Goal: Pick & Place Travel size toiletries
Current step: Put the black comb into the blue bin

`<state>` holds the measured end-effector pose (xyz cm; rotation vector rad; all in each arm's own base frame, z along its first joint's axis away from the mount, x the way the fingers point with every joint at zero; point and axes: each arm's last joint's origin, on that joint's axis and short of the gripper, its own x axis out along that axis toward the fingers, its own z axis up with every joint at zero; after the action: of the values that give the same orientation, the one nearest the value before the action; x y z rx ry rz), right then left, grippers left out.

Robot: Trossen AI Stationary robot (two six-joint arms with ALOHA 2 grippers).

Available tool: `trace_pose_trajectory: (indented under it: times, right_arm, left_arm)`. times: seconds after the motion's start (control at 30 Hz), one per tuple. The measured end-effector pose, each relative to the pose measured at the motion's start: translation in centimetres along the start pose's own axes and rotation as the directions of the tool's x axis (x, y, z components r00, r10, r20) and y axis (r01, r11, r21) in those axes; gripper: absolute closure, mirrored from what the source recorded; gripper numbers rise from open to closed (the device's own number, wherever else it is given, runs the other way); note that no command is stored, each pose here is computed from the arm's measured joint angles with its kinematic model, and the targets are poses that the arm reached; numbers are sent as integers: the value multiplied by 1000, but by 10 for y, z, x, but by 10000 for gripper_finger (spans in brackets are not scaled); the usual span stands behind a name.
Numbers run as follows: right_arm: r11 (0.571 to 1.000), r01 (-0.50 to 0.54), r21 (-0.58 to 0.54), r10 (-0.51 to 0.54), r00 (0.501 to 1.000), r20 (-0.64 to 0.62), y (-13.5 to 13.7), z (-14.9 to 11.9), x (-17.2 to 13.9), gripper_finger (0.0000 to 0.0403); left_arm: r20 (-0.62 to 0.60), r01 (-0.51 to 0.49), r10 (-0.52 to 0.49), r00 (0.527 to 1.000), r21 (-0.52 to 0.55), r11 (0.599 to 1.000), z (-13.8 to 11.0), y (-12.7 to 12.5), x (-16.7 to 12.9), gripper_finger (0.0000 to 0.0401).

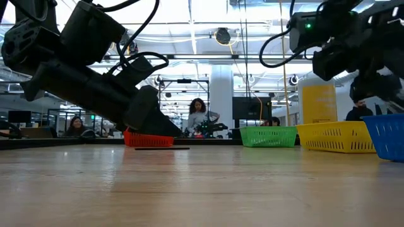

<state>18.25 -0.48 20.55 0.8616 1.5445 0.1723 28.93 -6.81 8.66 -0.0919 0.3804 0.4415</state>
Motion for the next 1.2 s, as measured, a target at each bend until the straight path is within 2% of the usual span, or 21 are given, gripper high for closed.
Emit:
trace_pose_trajectory:
  times: [0.2, 0.47, 0.77, 0.9, 1.0, 1.1, 1.2]
  right_arm:
    - [985, -149, 87, 148, 989, 20, -4, -1, -12, 127]
    - [988, -139, 68, 135, 989, 58, -6, -2, -16, 136]
    - [988, -143, 49, 144, 990, 1, -7, 3, 6, 141]
    - [987, -155, 31, 155, 988, 21, -8, 6, 10, 137]
    - [981, -183, 61, 182, 983, 29, -13, 7, 16, 136]
    - [971, -189, 146, 188, 982, 24, -19, 5, 20, 133]
    - [949, -228, 220, 236, 972, -9, -20, 2, 21, 117]
  left_arm:
    - [0, 0, 0, 1000, 0, 1000, 0, 0, 0, 205]
    - [0, 0, 0, 1000, 0, 1000, 0, 0, 0, 206]
    - [-4, -2, 2, 1000, 3, 1000, 0, 0, 0, 205]
    - [-4, -1, 1, 1000, 3, 1000, 0, 0, 0, 205]
    - [-7, -2, 2, 1000, 5, 1000, -1, 0, 0, 205]
    - [-8, -3, 3, 1000, 5, 1000, -1, 0, 0, 205]
    - [-8, -3, 3, 1000, 6, 1000, -1, 0, 0, 206]
